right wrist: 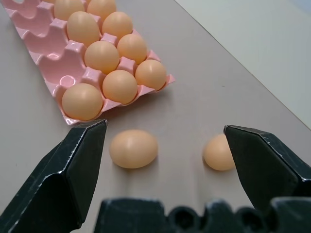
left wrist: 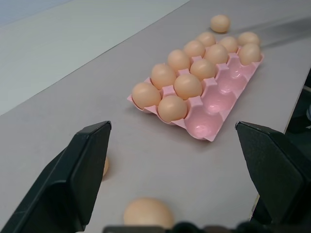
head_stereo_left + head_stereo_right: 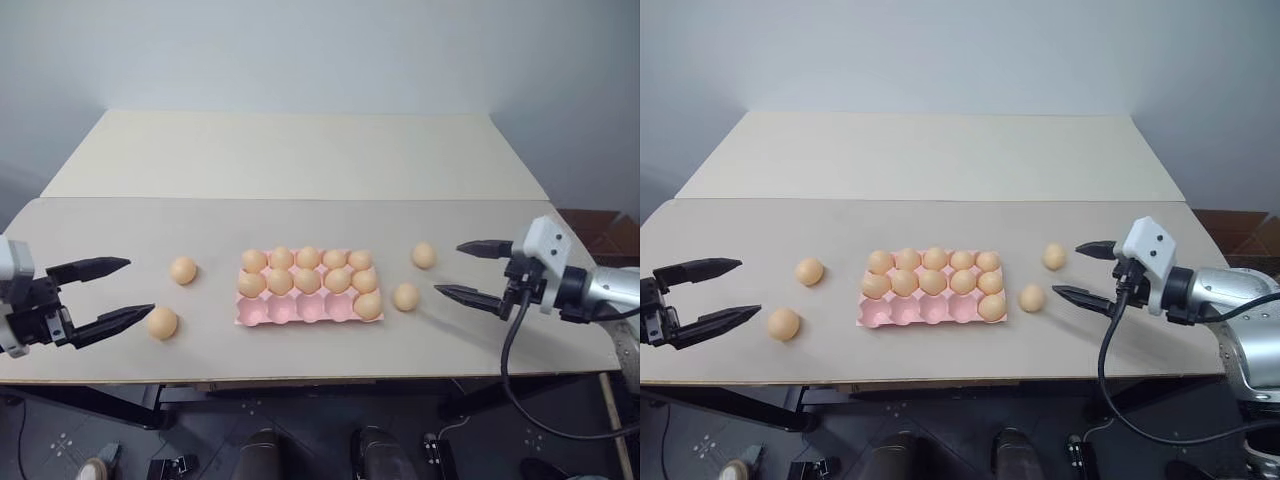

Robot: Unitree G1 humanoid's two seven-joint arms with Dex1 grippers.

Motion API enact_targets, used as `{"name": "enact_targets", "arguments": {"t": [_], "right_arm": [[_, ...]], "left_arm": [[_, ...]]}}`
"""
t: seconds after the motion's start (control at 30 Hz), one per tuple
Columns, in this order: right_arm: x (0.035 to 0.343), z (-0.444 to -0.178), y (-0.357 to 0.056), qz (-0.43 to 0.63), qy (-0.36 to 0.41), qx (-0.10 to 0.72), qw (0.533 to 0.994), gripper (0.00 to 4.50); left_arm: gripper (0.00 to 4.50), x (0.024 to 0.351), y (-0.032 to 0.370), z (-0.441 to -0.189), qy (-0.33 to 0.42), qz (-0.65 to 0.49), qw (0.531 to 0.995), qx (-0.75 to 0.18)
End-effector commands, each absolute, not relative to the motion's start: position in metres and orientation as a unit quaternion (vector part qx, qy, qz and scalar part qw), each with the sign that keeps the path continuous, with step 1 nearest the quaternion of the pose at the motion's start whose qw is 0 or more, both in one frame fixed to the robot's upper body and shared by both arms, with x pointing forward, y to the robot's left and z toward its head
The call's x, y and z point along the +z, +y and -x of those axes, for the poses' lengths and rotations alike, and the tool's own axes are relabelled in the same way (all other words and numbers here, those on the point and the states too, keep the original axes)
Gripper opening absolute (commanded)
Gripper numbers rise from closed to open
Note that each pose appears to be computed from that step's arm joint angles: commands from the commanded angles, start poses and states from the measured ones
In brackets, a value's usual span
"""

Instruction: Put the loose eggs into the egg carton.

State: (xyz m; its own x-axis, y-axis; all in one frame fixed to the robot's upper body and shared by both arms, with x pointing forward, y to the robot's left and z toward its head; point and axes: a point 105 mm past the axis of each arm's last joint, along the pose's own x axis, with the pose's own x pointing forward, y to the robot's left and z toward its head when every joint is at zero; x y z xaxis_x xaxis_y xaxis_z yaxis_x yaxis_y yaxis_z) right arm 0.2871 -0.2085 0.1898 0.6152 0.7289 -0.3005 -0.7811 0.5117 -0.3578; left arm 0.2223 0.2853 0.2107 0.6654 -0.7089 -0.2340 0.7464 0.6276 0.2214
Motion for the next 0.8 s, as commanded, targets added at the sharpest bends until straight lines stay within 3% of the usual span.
{"name": "enact_targets", "arguments": {"t": [0.03,0.43,0.8], "right_arm": [[0.204,-0.281,-0.204,0.252,0.033,0.442,0.861,4.50],[0.175,-0.283,-0.178,0.265,0.087,0.441,0.853,4.50],[0.114,-0.325,-0.173,0.297,0.180,0.376,0.859,4.50]], "left_arm": [[4.47,0.216,0.280,-0.222,0.049,-0.167,0.895,-0.412],[4.47,0.217,0.259,-0.216,0.057,-0.163,0.859,-0.482],[4.47,0.218,0.253,-0.217,0.070,-0.156,0.844,-0.509]]}}
